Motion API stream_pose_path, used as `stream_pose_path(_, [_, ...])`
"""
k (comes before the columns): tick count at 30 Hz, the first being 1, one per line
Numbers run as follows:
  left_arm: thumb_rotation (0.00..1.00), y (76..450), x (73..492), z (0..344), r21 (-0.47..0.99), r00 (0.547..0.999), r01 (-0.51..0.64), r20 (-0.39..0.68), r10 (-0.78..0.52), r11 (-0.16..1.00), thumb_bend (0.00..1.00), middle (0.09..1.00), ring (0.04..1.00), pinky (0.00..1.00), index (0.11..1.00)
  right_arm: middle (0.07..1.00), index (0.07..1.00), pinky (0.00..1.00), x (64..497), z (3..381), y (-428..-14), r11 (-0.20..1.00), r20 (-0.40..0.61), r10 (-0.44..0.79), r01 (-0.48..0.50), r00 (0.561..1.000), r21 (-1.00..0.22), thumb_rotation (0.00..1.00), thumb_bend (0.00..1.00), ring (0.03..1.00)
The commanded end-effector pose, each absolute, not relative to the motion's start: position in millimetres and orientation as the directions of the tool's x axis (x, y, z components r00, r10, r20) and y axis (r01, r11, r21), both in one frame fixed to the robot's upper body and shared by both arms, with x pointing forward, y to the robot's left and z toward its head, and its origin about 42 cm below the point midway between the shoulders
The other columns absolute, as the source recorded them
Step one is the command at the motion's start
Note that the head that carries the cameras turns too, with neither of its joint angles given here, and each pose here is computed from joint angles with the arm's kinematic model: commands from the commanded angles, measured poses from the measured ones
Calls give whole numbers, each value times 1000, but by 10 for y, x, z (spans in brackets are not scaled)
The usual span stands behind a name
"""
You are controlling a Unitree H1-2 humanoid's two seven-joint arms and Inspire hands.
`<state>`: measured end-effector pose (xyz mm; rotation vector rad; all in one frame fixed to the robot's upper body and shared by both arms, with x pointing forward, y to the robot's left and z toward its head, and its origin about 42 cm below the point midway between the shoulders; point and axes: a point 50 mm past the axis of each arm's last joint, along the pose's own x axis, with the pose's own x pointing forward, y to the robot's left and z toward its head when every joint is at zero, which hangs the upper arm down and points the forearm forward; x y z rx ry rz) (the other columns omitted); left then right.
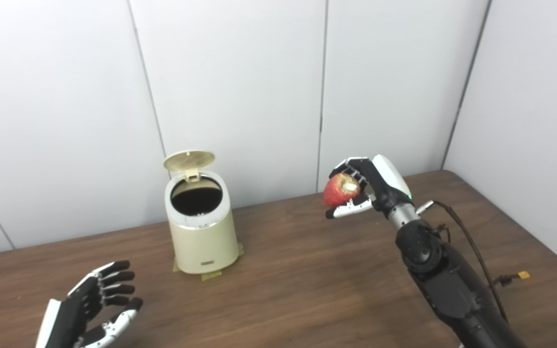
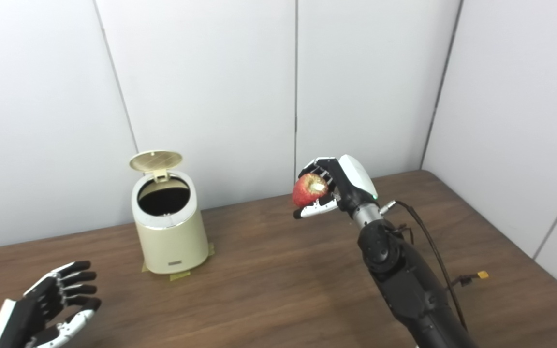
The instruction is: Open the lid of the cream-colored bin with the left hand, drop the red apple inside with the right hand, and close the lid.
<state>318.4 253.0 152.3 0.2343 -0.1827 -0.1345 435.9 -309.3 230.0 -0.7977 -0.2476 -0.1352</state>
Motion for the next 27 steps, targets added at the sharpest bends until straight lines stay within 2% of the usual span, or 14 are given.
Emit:
stream_pose_path(1, [0,2471,3252,1618,242,959,112,229,-169,964,559,740,682,629,767,433,514,323,4463,2675,-2971,697,362,-8,265,932,-666,0,525,380])
stream_pose_path(7, [1,2372,3311,1470,249,957,120,228,-178,961,638,739,684,617,758,426,516,296,4565,2797,-2603,740,387,28,241,922,-628,0,525,352])
stream_pose_path(14, [69,2238,3383,1386,242,956,129,229,-186,962,645,742,687,643,767,405,519,246,4637,2946,-2289,765,403,105,185,909,-617,0,522,300])
stream_pose_path(24, [83,2125,3438,1337,233,956,128,230,-183,964,643,737,685,645,764,425,514,279,4800,3178,-1854,777,444,186,146,876,-613,0,526,336])
stream_pose_path(27, [88,2098,3452,1324,229,956,129,229,-182,965,646,740,689,641,762,418,519,262,4849,3235,-1723,767,430,181,147,885,-625,0,524,323])
